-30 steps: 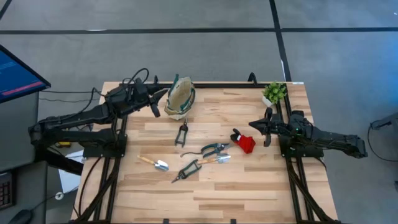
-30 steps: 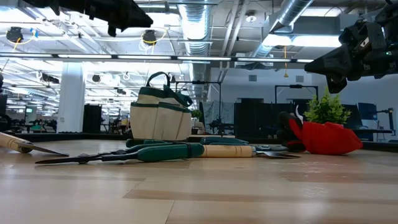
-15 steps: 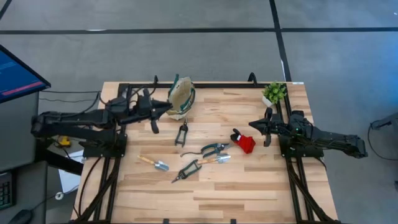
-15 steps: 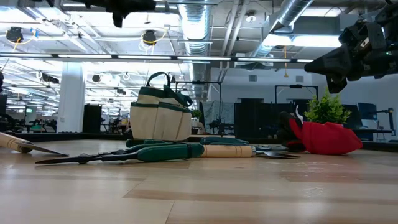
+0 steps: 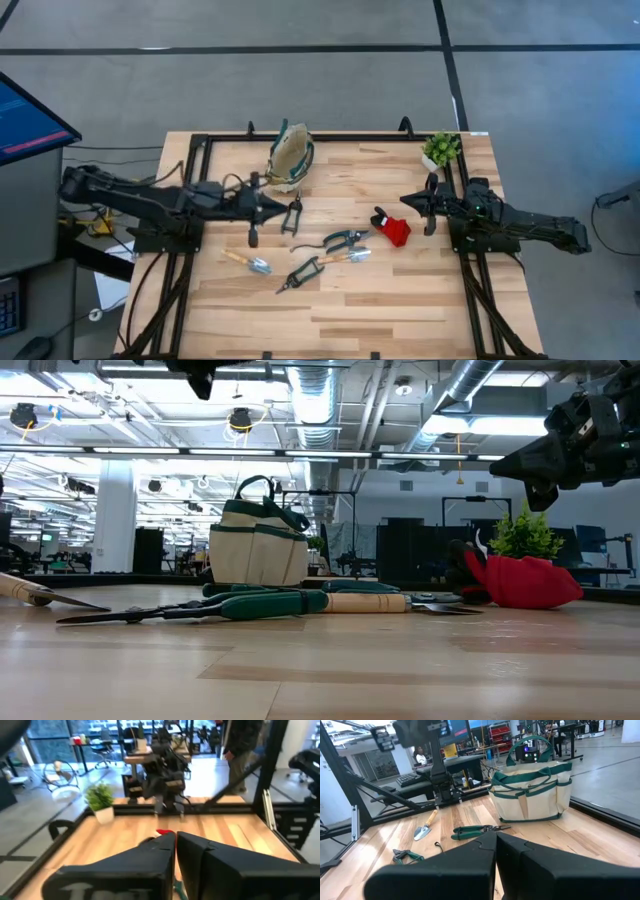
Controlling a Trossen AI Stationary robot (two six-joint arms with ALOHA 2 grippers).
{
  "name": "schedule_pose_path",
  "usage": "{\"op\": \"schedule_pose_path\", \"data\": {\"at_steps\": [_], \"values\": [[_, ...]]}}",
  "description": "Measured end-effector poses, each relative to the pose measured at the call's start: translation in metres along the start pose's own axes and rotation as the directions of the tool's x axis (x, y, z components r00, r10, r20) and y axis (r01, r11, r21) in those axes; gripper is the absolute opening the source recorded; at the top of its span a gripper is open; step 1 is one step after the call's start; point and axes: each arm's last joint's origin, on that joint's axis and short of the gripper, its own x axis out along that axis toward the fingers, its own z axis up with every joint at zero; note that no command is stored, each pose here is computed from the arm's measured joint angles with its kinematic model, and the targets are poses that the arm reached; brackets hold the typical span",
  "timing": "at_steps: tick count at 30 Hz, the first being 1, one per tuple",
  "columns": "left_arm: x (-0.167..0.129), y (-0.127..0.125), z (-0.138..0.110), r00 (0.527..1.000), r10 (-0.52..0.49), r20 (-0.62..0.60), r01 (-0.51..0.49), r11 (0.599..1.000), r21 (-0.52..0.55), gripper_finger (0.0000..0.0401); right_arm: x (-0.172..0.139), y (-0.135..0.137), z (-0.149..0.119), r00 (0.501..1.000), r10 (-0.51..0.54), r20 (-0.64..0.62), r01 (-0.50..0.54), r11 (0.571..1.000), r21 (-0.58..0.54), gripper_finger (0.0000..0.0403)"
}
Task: Pick & Place Garden tools in Gardening bag
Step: Put the top green shear scissors into the brown gardening bag
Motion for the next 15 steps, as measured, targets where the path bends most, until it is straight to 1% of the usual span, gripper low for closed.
{"op": "schedule_pose_path", "data": {"at_steps": [5, 11, 13, 15], "values": [[0.017, -0.012, -0.010, 0.999, -0.030, -0.014, 0.030, 0.998, -0.046, 0.0004, 0.000, 0.000, 0.000, 1.000, 0.000, 0.000, 0.000, 1.000, 0.000, 0.0000], [0.031, -0.028, -0.025, 0.994, -0.078, -0.070, 0.075, 0.996, -0.040, 0.0004, 0.000, 0.000, 0.000, 1.000, 0.000, 0.000, 0.000, 1.000, 0.000, 0.0000], [0.034, -0.033, -0.031, 0.994, -0.055, -0.096, 0.049, 0.997, -0.067, 0.0004, 0.000, 0.000, 0.000, 1.000, 0.000, 0.000, 0.000, 1.000, 0.000, 0.0000], [0.036, -0.037, -0.037, 0.993, 0.019, -0.117, -0.031, 0.994, -0.103, 0.0003, 0.000, 0.000, 0.000, 1.000, 0.000, 0.000, 0.000, 1.000, 0.000, 0.0000]]}}
